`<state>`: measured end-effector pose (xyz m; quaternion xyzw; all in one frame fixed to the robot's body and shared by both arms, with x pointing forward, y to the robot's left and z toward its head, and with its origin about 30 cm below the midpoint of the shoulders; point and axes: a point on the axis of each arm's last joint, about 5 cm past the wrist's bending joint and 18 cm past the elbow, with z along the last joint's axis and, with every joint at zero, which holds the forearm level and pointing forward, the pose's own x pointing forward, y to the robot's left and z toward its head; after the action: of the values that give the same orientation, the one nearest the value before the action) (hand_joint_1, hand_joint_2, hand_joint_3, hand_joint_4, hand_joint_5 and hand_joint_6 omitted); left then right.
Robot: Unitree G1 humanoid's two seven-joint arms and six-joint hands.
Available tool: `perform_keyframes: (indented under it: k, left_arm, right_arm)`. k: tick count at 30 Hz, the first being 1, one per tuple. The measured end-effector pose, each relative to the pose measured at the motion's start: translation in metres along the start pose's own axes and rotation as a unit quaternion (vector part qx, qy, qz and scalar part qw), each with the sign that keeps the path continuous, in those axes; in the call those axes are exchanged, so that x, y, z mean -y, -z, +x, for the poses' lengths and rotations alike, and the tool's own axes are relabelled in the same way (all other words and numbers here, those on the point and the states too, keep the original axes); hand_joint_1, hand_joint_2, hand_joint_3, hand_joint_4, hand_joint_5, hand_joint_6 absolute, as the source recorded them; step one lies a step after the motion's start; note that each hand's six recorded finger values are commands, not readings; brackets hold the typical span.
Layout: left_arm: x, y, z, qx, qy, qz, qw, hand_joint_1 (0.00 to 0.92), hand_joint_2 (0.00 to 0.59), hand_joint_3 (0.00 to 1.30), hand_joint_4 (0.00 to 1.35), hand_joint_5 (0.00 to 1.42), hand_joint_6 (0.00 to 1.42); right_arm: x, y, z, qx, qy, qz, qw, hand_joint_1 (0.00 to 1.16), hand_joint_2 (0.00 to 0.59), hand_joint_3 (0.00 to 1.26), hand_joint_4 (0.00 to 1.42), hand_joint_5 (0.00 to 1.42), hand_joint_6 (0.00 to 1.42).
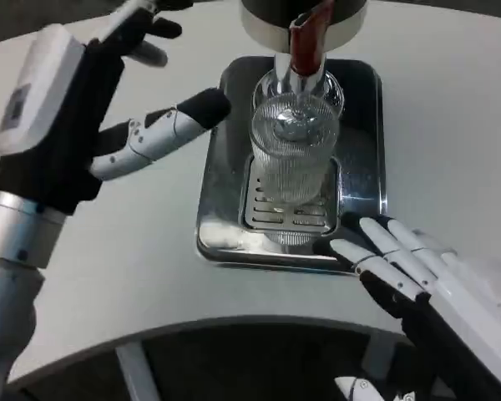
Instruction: Grasp the cup under the faucet to collect the drink, then remove the cup.
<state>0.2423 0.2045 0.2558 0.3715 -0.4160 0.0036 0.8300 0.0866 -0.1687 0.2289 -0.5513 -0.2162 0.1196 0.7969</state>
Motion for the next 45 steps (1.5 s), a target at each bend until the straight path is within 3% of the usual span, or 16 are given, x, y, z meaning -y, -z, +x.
perform_keyframes:
  k: [4, 10, 17, 25, 30, 36, 40, 45]
  left_arm:
    - [-0.013, -0.0037, 0.009, 0.02, 0.03, -0.074, 0.9966, 0.0, 0.085, 0.26, 0.25, 0.35, 0.43]
    - [-0.029, -0.0105, 0.037, 0.039, 0.095, -0.174, 0.9793, 0.0, 0.089, 0.24, 0.18, 0.29, 0.37]
    - [-0.038, -0.0203, 0.064, 0.062, 0.134, -0.209, 0.9666, 0.0, 0.097, 0.19, 0.12, 0.24, 0.31]
    - [-0.041, -0.0262, 0.087, 0.067, 0.177, -0.266, 0.9453, 0.0, 0.104, 0.15, 0.08, 0.2, 0.28]
    - [-0.039, -0.0193, 0.087, 0.044, 0.188, -0.31, 0.9308, 0.0, 0.108, 0.14, 0.07, 0.18, 0.25]
    - [-0.035, -0.0081, 0.087, 0.016, 0.214, -0.328, 0.9201, 0.0, 0.11, 0.12, 0.06, 0.17, 0.24]
    - [-0.033, -0.0037, 0.087, 0.006, 0.227, -0.331, 0.9157, 0.0, 0.11, 0.12, 0.06, 0.17, 0.23]
    - [-0.032, -0.0021, 0.091, 0.003, 0.239, -0.331, 0.9127, 0.0, 0.108, 0.13, 0.06, 0.17, 0.23]
  right_arm:
    - [0.0, -0.0004, 0.002, -0.001, 0.001, 0.0, 1.0, 0.41, 0.452, 0.15, 0.01, 0.0, 0.05]
    - [-0.0001, -0.0011, 0.003, 0.003, 0.002, 0.001, 1.0, 0.41, 0.452, 0.15, 0.01, 0.0, 0.05]
    - [-0.0004, -0.0012, 0.003, 0.002, 0.002, 0.003, 1.0, 0.41, 0.452, 0.15, 0.01, 0.0, 0.05]
    - [-0.0003, -0.0004, 0.001, -0.003, 0.002, -0.002, 1.0, 0.41, 0.452, 0.15, 0.01, 0.0, 0.05]
    - [-0.0002, 0.0, -0.001, -0.004, 0.002, -0.006, 1.0, 0.41, 0.452, 0.15, 0.01, 0.0, 0.05]
    - [0.0003, -0.0004, -0.002, 0.004, 0.007, -0.01, 0.9999, 0.41, 0.452, 0.15, 0.01, 0.0, 0.05]
    - [0.0002, -0.0011, -0.003, 0.011, 0.011, -0.008, 0.9998, 0.41, 0.452, 0.15, 0.02, 0.0, 0.05]
    - [-0.0002, -0.0012, -0.004, 0.008, 0.013, -0.008, 0.9999, 0.41, 0.452, 0.15, 0.02, 0.0, 0.05]
